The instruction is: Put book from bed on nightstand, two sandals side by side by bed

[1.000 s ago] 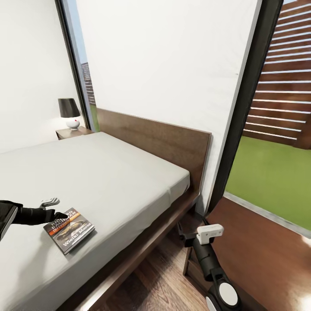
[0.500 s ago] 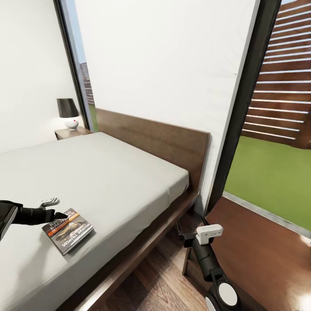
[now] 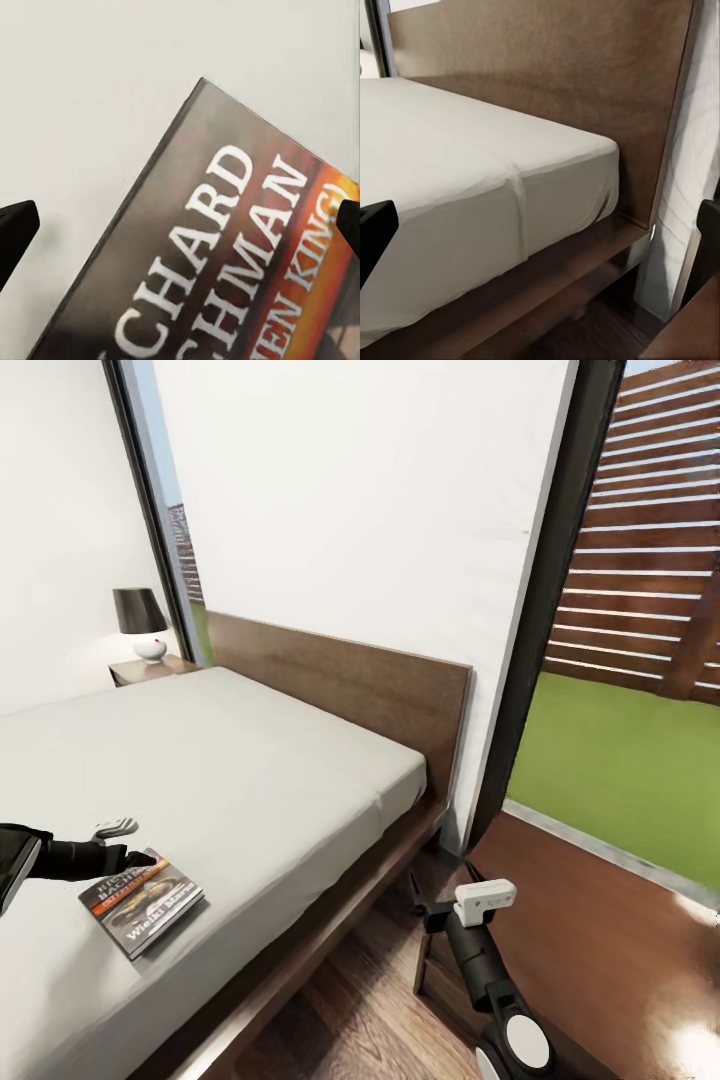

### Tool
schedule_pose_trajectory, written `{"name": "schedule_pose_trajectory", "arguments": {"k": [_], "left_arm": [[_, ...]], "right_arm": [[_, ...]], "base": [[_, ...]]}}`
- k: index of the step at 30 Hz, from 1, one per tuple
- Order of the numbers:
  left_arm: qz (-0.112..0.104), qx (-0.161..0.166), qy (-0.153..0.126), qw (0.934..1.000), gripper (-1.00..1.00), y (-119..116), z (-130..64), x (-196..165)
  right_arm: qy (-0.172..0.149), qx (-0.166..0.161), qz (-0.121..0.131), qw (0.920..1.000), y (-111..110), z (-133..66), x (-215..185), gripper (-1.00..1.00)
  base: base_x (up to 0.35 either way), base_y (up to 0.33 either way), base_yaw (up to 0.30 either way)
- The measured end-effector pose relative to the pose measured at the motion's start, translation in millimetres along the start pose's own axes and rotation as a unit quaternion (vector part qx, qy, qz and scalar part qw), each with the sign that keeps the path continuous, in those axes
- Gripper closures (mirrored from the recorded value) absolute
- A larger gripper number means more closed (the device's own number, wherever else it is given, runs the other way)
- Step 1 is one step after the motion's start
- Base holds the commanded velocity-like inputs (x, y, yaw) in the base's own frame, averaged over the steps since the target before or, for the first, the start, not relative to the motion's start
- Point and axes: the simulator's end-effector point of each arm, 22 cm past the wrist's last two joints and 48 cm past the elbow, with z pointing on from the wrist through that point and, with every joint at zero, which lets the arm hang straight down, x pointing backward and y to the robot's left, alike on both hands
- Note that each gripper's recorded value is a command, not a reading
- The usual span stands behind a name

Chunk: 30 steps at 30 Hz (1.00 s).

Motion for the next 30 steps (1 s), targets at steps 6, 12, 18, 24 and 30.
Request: {"name": "schedule_pose_trajectory", "arguments": {"k": [6,12,18,24,30], "left_arm": [[-0.001,0.001,0.000,1.0000,-1.00,-0.2,-0.1,0.0],[-0.001,0.001,0.000,1.0000,-1.00,-0.4,0.0,0.0],[-0.008,0.012,-0.004,0.9999,-1.00,-5.0,1.2,-1.2],[-0.009,0.013,-0.004,0.9999,-1.00,-5.5,1.3,-1.1],[-0.006,0.012,-0.004,0.9999,-1.00,-5.6,1.4,-1.1]], "right_arm": [[0.000,0.000,0.000,1.0000,-0.2,0.0,0.3,-1.00],[0.000,0.000,0.000,1.0000,-0.2,0.1,0.3,-1.00],[0.001,0.000,0.000,1.0000,0.1,0.1,0.6,-1.00],[0.001,0.000,0.000,1.0000,0.2,0.0,0.5,-1.00],[0.000,0.000,0.000,1.0000,0.3,0.0,0.5,-1.00]], "base": [[0.000,0.000,-0.089],[-0.005,0.000,-0.021],[-0.098,0.000,-0.007],[-0.076,0.000,-0.002],[-0.024,0.000,-0.001]]}}
